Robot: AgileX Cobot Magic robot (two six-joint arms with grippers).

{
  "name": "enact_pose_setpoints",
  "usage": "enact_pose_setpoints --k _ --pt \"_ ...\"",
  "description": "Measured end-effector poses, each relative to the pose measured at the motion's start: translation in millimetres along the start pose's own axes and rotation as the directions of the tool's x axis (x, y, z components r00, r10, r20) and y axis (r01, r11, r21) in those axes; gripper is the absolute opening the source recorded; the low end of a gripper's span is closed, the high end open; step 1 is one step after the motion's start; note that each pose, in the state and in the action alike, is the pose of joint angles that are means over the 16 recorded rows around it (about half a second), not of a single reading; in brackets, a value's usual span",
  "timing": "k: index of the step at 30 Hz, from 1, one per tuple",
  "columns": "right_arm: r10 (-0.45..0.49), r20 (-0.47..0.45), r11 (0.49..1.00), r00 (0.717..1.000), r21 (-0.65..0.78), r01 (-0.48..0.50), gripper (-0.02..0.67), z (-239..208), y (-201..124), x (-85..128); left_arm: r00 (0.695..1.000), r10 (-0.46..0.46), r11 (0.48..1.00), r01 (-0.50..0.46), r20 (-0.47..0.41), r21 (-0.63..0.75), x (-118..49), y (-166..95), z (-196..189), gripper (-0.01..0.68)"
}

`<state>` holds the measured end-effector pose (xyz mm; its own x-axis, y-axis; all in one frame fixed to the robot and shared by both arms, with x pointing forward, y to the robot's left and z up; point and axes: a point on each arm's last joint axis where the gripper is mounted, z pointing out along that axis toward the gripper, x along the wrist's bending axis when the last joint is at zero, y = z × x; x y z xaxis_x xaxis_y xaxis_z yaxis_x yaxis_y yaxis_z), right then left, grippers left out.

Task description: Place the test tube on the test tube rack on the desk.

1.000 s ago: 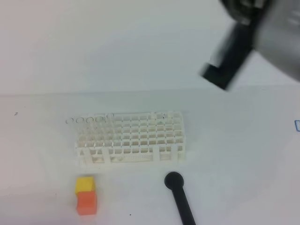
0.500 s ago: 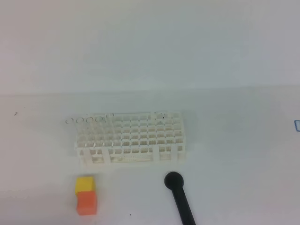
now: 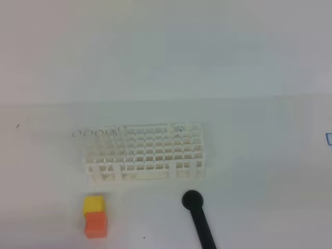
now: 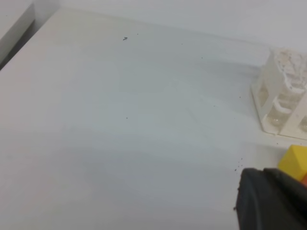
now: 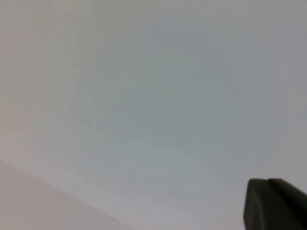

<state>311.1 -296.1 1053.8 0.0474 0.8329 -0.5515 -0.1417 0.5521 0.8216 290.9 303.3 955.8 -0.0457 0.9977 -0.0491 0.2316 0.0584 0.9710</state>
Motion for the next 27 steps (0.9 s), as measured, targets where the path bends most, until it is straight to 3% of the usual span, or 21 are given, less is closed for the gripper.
enact_pose_setpoints --k 15,20,27 --pt "0.013 0.090 1.000 0.996 -0.028 -0.010 -0.001 -17 -29 14 1.000 0.002 1.000 -0.002 -0.001 0.012 0.3 -4 1 -0.001" --pt "0.092 0.102 0.995 0.990 -0.058 -0.087 -0.001 -21 -39 20 1.000 0.003 1.000 -0.003 -0.002 0.015 0.4 -5 2 -0.001" --pt "0.264 0.022 0.964 0.964 0.020 -0.264 -0.001 -24 -54 34 1.000 0.003 1.000 -0.003 -0.002 0.015 0.4 -5 2 -0.001"
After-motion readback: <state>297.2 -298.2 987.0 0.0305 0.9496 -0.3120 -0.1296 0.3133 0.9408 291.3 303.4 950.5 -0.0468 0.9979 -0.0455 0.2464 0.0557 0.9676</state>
